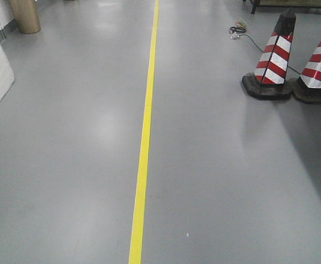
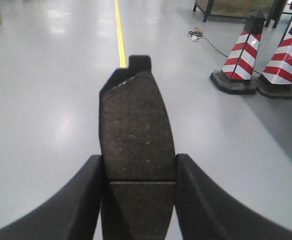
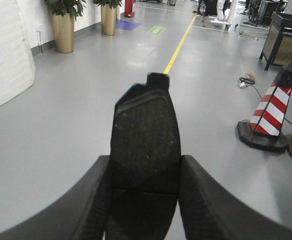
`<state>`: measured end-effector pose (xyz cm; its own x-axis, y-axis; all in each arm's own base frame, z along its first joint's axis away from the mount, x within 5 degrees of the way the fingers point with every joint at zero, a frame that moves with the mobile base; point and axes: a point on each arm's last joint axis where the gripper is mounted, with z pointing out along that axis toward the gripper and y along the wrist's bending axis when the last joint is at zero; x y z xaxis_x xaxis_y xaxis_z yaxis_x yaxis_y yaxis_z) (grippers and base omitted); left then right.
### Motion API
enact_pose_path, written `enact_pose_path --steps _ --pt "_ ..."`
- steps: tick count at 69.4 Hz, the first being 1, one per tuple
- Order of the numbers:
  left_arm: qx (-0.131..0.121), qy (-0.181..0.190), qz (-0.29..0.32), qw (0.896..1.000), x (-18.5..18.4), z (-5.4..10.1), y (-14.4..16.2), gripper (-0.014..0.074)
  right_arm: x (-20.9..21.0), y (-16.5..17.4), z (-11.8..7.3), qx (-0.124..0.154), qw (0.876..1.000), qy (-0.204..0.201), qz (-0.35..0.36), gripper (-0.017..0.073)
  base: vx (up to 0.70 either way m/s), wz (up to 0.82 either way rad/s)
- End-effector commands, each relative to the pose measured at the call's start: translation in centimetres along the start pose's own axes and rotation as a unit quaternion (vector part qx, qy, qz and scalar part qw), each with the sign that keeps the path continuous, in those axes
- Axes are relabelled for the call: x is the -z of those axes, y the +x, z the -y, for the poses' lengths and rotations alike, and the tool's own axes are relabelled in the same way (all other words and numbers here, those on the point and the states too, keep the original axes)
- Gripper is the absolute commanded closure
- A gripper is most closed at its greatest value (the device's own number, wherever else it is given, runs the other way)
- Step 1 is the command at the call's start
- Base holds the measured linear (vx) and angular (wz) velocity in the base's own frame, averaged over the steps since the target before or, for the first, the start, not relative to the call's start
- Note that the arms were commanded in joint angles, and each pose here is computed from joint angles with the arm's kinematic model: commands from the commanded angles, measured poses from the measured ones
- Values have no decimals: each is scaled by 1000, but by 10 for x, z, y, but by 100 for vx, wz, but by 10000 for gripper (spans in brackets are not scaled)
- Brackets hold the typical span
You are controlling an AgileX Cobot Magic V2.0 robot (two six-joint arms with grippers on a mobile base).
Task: Move and align brake pads A on conveyor
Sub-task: 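Drive along the yellow floor line past the striped cones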
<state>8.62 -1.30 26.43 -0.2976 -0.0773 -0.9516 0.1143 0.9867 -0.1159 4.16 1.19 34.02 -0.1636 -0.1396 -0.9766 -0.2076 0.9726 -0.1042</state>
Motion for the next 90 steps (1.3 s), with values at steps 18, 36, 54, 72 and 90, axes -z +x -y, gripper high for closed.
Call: enact_pose_path --steps 18,36,54,72,90 --pt "3 2 63 998 3 1 -19 600 3 -16 3 4 998 14 54 564 71 -4" --pt "3 2 63 998 3 1 -19 600 3 -16 3 4 998 14 54 564 69 -12" --pt "3 2 63 998 3 1 -19 600 3 -16 3 4 998 14 54 564 66 -13" --pt "3 2 63 998 3 1 -19 600 3 -16 3 4 999 14 53 564 67 -1" --pt "3 2 63 998 3 1 -19 600 3 -16 3 4 999 13 51 564 66 1"
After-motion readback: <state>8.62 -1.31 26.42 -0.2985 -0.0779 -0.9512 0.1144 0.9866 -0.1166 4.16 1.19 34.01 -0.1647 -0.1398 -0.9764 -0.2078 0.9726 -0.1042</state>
